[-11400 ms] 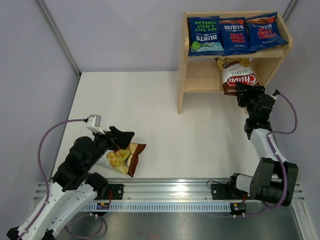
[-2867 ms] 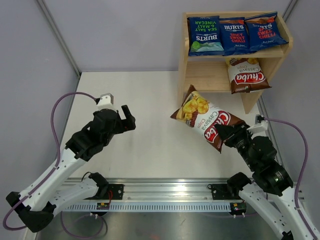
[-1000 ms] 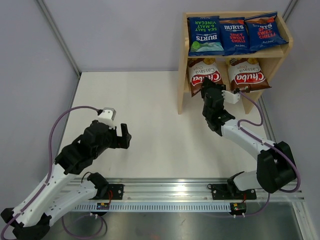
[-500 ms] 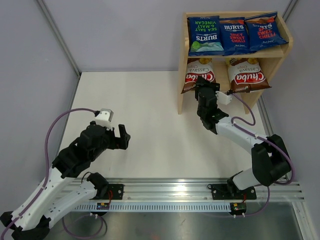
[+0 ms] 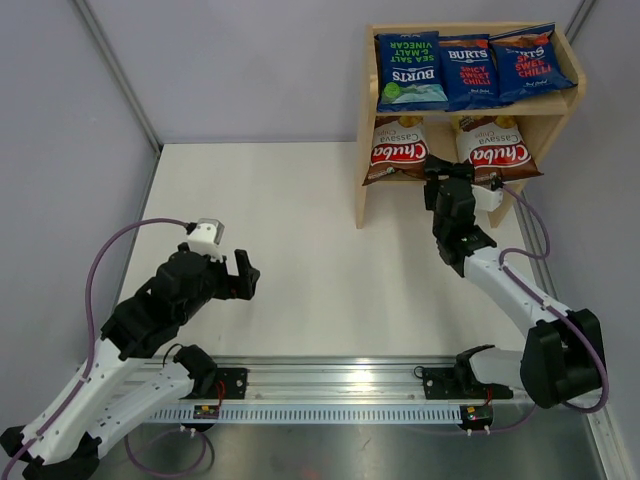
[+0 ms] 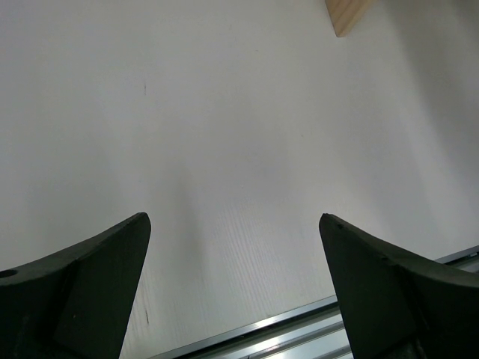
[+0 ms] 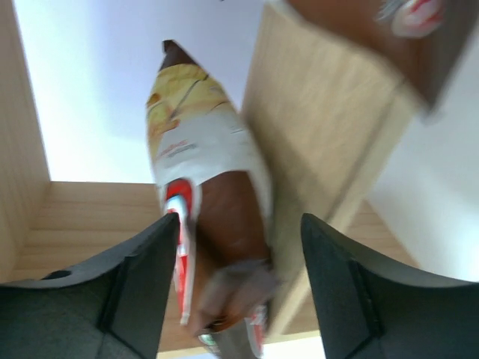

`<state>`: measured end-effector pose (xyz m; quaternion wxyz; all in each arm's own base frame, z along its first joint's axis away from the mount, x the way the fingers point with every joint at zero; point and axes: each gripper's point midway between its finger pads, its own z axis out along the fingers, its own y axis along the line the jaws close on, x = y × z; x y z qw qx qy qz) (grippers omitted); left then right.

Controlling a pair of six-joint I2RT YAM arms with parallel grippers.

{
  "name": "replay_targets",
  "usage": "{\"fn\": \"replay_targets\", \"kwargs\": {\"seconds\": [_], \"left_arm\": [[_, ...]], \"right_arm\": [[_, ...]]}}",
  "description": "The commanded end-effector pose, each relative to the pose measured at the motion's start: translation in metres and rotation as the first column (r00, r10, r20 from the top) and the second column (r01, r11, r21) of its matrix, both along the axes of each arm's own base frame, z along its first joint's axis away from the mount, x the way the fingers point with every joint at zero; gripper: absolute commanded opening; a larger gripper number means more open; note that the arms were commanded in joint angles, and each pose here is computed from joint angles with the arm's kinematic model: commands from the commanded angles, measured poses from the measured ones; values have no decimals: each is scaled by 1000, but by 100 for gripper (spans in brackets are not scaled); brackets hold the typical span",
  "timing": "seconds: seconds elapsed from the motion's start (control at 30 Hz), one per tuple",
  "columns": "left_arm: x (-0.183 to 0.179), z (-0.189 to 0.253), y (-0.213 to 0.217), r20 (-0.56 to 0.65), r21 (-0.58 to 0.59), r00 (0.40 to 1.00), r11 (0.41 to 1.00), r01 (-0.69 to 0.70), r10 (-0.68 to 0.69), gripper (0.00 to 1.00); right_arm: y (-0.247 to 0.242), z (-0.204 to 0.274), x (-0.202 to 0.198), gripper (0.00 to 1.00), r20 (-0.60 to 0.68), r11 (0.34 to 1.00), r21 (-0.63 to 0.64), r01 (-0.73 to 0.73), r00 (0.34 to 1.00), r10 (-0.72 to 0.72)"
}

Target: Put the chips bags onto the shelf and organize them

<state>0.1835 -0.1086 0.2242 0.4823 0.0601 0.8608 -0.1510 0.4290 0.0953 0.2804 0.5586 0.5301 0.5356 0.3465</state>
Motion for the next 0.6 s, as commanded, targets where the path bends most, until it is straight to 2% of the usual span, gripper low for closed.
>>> {"fn": "replay_targets", "kwargs": {"seconds": [0.0,0.2,0.4,0.53,0.57], "left_arm": [[3,10,-4,45,-28,999,999,18,-16,99],[5,11,0,48,-22,999,1000,-10,11,99],[6,10,1,46,-19,999,1000,-14,15,99],[7,11,6,51,-14,998,999,-46,47,99],[10,14,12,60,-12,995,997,-81,82,99]], "right_arm": [[-1,-1,-11,71,25,992,-55,-115,993,117],[-3,15,-13,68,52,959,-150,-242,966,252],[8,31,-15,71,71,923,-217,-316,938,338],[10,55,-33,73,81,889,-302,-343,920,383],[10,49,-38,74,40,879,-314,-359,920,390]]}}
